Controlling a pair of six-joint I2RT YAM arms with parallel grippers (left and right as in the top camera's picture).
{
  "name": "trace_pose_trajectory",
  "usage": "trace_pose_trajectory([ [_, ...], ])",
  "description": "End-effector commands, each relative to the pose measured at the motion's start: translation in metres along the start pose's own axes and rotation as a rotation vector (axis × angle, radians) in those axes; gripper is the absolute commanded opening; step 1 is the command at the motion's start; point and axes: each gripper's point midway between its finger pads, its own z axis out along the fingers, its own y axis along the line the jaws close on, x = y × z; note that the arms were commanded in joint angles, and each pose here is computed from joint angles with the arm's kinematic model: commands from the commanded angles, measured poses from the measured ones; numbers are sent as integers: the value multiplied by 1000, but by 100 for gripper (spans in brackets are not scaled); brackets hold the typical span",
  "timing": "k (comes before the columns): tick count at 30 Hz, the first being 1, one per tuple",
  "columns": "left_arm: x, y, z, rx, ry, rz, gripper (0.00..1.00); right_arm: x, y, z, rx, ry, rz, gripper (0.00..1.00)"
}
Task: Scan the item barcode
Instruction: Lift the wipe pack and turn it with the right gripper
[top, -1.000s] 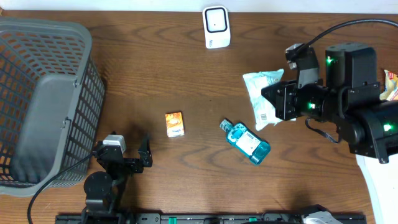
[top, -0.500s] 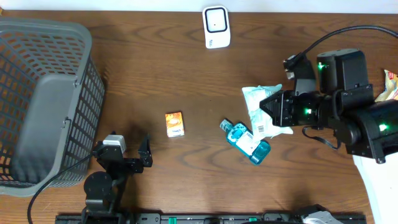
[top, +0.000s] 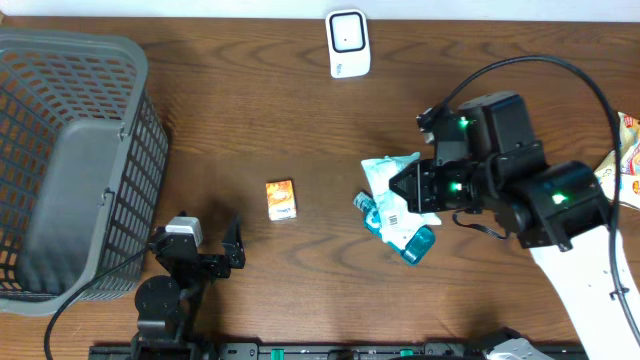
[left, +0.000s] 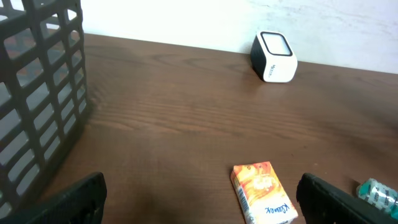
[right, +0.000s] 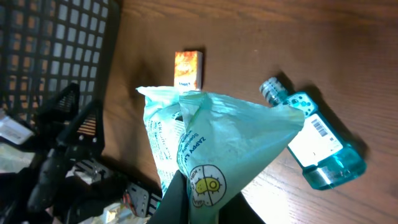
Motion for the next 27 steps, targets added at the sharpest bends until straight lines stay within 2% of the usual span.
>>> trace_pose_trajectory([
  [1,14,1,2,4,47,11,98,6,-2,13,-7,17,10,2],
  [15,14,1,2,4,47,11,98,-2,-18,60,-30,-39,-61,1],
  [21,14,1,2,5,47,11,98,-35,-9,69,-28,-159,-235,1],
  [27,14,1,2,4,47,11,98,-69,-28,100,142,-252,-315,1],
])
